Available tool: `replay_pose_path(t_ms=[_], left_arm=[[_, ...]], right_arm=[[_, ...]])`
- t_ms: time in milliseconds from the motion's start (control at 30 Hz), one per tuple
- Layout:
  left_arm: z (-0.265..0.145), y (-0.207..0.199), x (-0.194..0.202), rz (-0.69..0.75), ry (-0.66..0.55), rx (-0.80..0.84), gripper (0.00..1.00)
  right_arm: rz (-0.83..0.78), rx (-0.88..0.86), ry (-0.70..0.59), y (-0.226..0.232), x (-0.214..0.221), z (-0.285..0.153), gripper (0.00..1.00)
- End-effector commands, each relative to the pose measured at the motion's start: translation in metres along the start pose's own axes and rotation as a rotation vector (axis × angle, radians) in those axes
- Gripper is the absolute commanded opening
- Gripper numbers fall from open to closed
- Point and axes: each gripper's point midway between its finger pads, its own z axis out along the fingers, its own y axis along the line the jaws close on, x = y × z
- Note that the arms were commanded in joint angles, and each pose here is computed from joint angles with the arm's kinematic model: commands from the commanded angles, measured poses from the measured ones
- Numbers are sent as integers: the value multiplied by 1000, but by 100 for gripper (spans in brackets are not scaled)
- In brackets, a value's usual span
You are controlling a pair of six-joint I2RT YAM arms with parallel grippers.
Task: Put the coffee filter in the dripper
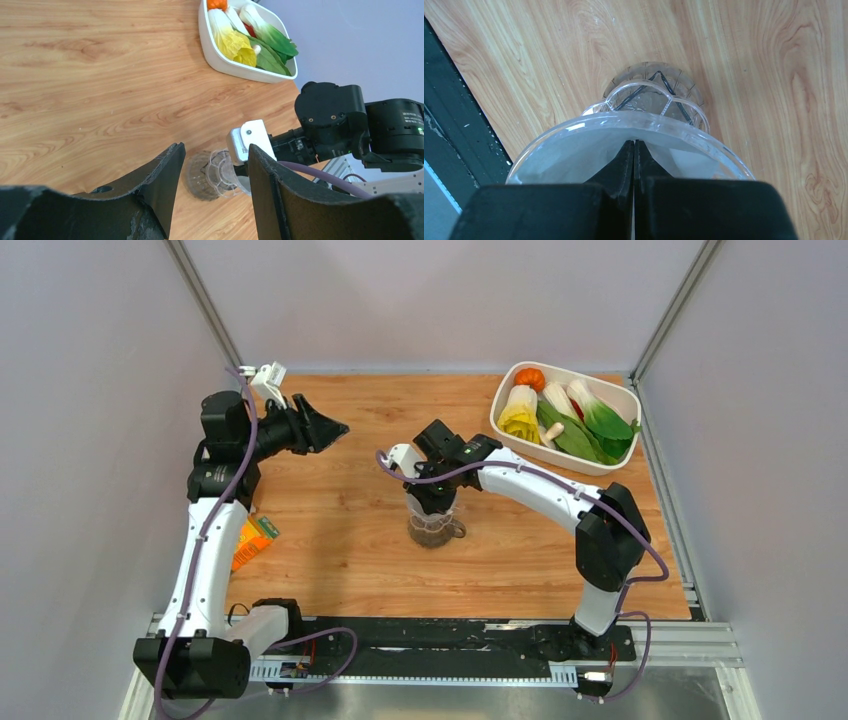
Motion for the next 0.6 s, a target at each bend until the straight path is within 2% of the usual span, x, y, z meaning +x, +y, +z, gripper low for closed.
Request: replay_pose_path(t_ms=[0,233,567], left_arm=[[-5,0,-8,8,-42,-15,60],[-5,2,-6,-1,-40,-20,60],[-2,4,-4,-22,-37,-10,60]], right_arm=[[-8,4,51,3,13,17,0],[-1,-5,81,4,25,25,0],[-36,55,-54,-1,-24,-19,0]])
